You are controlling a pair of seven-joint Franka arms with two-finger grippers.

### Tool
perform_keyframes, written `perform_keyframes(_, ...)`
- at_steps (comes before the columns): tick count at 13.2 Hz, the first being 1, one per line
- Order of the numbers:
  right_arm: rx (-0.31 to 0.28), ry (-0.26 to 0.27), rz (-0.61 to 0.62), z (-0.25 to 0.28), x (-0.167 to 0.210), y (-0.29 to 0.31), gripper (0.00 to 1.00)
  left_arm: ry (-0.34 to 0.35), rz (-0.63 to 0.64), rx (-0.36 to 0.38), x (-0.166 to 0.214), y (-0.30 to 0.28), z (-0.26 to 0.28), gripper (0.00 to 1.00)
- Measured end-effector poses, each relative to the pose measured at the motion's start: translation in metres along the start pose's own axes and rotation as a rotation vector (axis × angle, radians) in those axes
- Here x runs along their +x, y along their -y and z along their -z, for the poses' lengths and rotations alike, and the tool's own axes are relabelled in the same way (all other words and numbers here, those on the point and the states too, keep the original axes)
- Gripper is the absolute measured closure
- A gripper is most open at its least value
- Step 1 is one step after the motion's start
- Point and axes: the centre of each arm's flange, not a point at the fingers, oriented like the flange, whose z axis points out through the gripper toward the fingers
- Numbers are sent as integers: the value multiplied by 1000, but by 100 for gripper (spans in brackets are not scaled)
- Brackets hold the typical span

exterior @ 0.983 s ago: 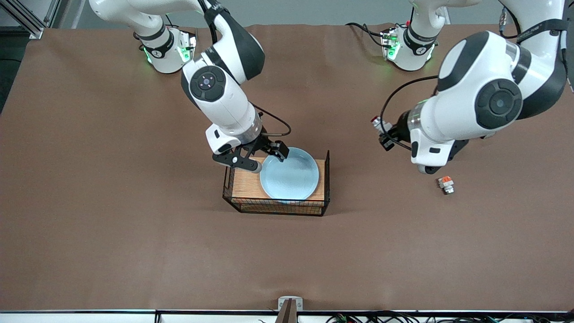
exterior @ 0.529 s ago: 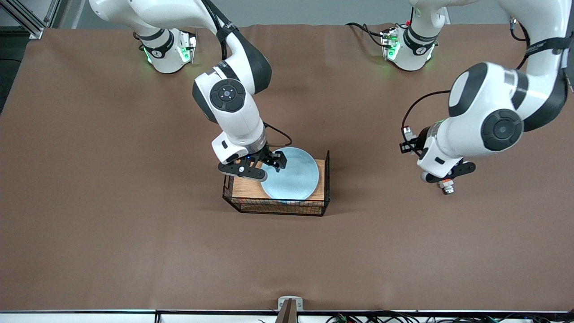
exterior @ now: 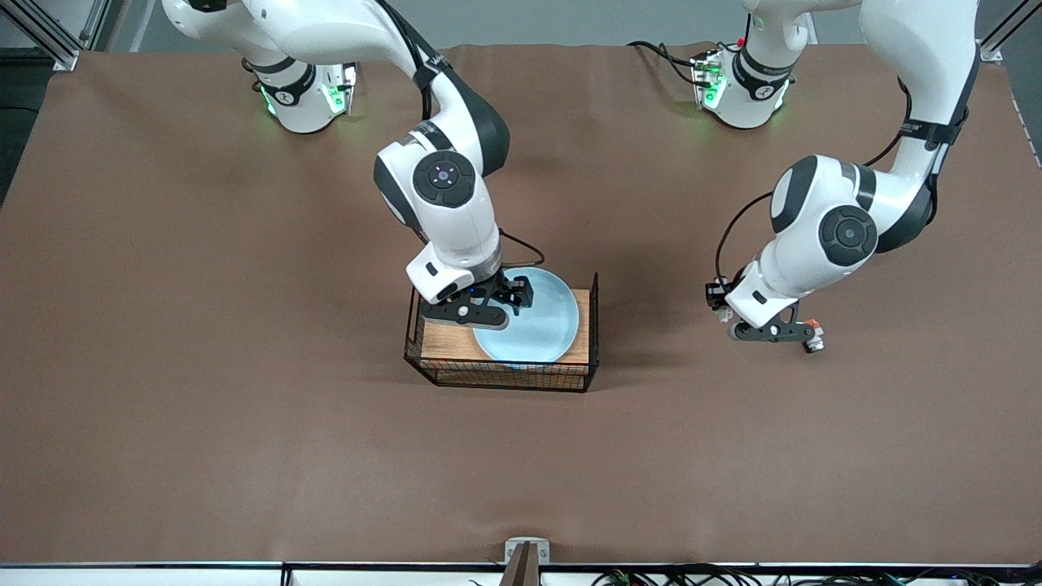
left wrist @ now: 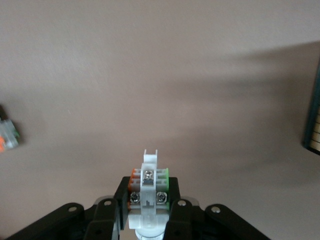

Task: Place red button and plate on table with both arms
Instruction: 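Place the button beside the orange box while the right gripper lowers, then grasp the plate rim with the right gripper while the left withdraws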

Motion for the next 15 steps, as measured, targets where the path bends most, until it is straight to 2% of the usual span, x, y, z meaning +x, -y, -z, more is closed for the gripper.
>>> perform_keyframes(6,-19,-5,64,-9,1,-1,0,26,18,16,19,45,-61,67)
perform_keyframes(15,-33,3,61,-21,3,-4,1,66,32,23,34,64,-101,67)
